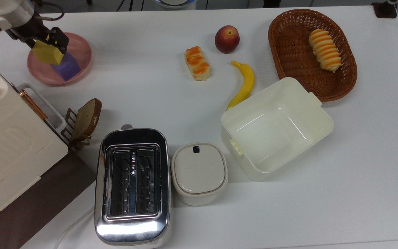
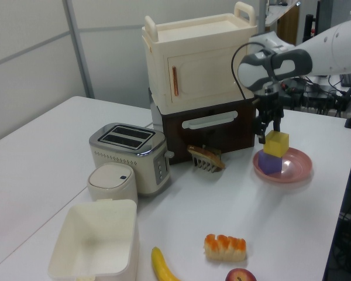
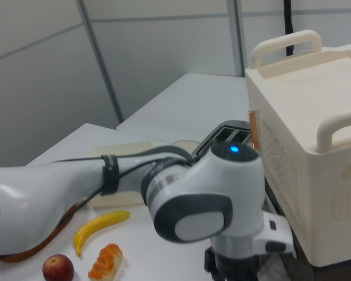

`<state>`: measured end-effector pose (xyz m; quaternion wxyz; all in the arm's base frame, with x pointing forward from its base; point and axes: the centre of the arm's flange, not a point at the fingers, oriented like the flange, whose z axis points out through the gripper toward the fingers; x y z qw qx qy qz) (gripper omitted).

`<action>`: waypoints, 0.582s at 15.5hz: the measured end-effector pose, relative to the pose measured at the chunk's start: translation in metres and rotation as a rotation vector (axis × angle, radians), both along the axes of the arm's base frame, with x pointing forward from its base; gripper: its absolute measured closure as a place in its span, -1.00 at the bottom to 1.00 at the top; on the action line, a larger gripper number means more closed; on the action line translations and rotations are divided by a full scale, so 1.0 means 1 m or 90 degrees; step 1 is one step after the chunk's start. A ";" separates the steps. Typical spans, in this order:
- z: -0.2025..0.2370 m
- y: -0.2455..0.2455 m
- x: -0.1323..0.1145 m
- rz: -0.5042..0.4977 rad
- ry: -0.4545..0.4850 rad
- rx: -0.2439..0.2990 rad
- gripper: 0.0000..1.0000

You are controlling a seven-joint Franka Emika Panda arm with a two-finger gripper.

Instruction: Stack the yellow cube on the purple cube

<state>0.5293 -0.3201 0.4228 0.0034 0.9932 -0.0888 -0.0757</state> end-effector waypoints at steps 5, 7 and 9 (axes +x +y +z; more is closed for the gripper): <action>0.035 0.027 0.013 0.017 -0.022 -0.004 -1.00; 0.050 0.034 0.012 0.020 -0.028 0.000 -1.00; 0.077 0.051 0.011 0.009 -0.023 0.003 -1.00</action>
